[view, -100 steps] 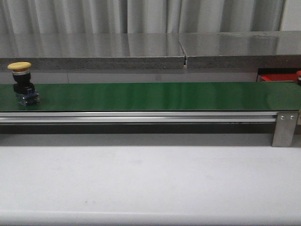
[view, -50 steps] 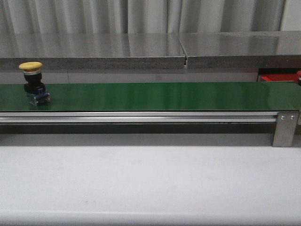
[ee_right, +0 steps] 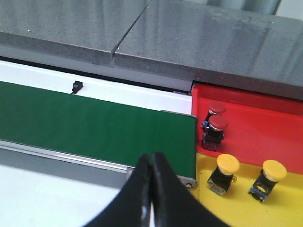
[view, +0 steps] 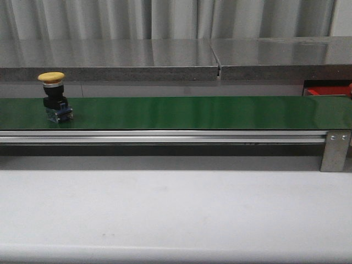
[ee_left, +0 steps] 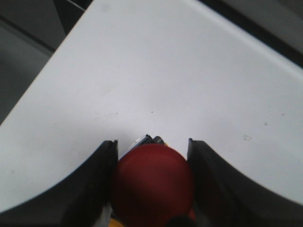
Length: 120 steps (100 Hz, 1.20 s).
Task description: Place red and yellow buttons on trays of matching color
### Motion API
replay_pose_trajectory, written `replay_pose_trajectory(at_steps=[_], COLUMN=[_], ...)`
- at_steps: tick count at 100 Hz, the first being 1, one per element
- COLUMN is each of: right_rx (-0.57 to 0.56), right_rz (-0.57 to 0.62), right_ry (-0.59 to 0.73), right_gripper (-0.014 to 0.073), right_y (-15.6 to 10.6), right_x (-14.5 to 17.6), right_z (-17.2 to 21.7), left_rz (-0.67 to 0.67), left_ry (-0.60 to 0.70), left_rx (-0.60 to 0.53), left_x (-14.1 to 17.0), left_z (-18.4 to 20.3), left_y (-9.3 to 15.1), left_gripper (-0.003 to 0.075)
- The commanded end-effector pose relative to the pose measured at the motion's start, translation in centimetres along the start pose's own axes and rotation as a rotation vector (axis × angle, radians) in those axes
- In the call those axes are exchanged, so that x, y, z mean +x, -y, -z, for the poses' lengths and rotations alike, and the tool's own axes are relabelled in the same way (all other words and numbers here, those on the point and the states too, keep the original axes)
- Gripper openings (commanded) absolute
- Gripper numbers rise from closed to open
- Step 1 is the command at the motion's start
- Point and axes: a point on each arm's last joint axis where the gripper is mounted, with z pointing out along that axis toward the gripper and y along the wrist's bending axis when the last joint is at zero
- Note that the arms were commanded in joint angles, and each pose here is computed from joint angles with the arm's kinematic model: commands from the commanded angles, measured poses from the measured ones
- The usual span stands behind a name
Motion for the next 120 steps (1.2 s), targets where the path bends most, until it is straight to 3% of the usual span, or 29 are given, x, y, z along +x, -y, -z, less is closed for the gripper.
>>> replay_pose_trajectory(at_steps=[1,27,48,88,120], right_rx=[0.022,0.022,0.022,0.022,0.022], right_rz=[0.005,0.005,0.005,0.005,0.005], right_ry=[0.092,0.093,0.093,0.093,0.093], right_gripper=[-0.0118,-0.0118,-0.0118,-0.0118,-0.0118], right_y=[0.2,0.2,0.2,0.2,0.2], right_x=[-1.4,-1.4,-1.4,-1.4,-1.4], right_z=[0.3,0.3,0.3,0.3,0.3], left_rz=[-0.01,-0.03,-0.02,-0.071,-0.11], left_ry=[0.149,0.181,0.207,0.118,0.062], left_rx=[0.044,0.051,0.081,0.116,0.135], left_x=[-2.0,-0.3,2.4,9.5,11.2], left_z=[6.8,12.6,15.2,11.5,9.2], left_y=[2.0,2.9,3.3,5.9,7.6], left_gripper=[0.0174,0.0174,0.0174,0.0174,0.0178])
